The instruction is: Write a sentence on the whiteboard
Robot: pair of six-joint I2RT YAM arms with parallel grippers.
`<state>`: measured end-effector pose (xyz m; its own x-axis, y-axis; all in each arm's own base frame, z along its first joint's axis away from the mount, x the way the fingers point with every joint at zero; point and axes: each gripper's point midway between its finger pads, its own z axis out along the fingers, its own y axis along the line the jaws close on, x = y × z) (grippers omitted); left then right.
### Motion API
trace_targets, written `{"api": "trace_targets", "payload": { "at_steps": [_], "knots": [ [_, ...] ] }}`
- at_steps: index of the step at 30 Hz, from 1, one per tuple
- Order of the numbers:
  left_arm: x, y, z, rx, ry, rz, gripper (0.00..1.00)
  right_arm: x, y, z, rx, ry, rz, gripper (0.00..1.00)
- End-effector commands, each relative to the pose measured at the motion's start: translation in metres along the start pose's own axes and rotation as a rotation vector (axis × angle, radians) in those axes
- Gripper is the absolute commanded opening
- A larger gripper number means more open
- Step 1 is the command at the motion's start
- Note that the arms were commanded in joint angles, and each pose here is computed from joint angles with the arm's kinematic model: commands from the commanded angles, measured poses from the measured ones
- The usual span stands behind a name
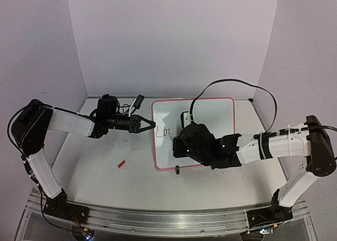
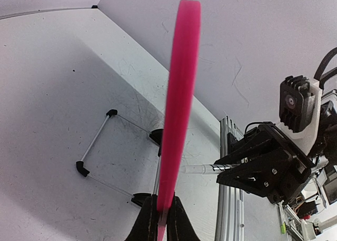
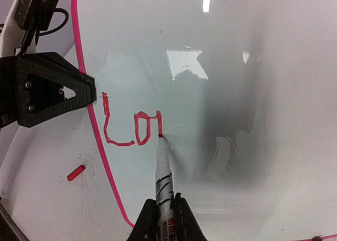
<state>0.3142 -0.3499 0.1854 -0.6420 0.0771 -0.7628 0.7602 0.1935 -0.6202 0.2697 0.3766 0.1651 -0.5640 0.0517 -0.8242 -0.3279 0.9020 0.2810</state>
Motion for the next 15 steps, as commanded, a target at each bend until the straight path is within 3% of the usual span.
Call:
{"api": "trace_targets", "payload": {
  "at_steps": [1, 15],
  "knots": [
    [-0.004, -0.022, 0.005, 0.087, 0.017, 0.017, 0.00, 0.010, -0.007, -0.001, 0.025, 0.020, -0.001, 0.00],
    [-0.004, -0.023, 0.006, 0.089, 0.019, 0.018, 0.00, -0.006, -0.004, -0.002, 0.048, -0.032, -0.008, 0.00]
  ]
}}
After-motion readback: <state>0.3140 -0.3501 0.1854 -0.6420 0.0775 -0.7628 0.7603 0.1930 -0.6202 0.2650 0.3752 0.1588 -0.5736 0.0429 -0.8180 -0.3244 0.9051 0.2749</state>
